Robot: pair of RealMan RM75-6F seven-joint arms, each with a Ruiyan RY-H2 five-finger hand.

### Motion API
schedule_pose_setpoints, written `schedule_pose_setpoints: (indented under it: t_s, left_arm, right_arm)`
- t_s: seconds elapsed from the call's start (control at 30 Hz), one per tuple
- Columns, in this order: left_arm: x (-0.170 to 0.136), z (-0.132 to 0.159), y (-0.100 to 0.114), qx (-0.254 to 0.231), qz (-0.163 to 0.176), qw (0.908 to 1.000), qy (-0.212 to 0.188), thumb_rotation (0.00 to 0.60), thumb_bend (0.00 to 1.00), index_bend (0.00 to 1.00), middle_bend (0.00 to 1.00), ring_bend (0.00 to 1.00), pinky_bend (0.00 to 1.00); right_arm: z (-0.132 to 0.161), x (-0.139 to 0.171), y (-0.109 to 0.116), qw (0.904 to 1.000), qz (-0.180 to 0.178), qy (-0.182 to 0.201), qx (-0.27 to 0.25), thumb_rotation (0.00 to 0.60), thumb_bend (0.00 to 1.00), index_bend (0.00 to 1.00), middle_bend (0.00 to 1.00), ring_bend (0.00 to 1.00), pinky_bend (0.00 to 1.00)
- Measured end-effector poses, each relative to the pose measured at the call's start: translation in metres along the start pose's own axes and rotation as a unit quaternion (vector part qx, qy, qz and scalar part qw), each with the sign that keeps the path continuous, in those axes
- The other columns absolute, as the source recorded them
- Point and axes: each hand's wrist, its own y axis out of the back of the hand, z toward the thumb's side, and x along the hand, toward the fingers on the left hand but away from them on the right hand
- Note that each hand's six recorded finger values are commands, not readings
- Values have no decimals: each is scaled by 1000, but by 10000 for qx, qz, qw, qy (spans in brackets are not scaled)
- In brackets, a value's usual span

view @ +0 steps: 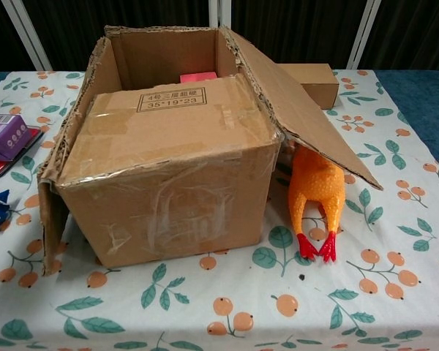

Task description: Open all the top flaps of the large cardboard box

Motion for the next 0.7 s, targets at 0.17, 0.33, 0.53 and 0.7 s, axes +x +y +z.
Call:
schedule_pose_setpoints:
  t_s: [0.17,0.33,0.53,0.7]
  left_arm:
    - [-59,-30,39,-333,-337,9988,113,429,73,84,66,79,206]
    - [-143,-91,64,-86,-753,9941,779,424,75,84,66,79,203]
    - [-236,-127,63,120,-1126,9855,1264,421,87,84,67,79,202]
    - [-280,-132,64,115,-1297,9818,1386,484,88,82,67,78,202]
  right_arm:
    - [27,-22,1,9991,84,407,-38,600,105,0,0,0,0]
    - [73,-57,0,9942,292,1021,-192,600,188,0,0,0,0]
    - [133,-97,-12,9820,766,1713,-223,600,302,0,0,0,0]
    - [188,-130,-36,9681,1355,2099,189,600,327,0,0,0,0]
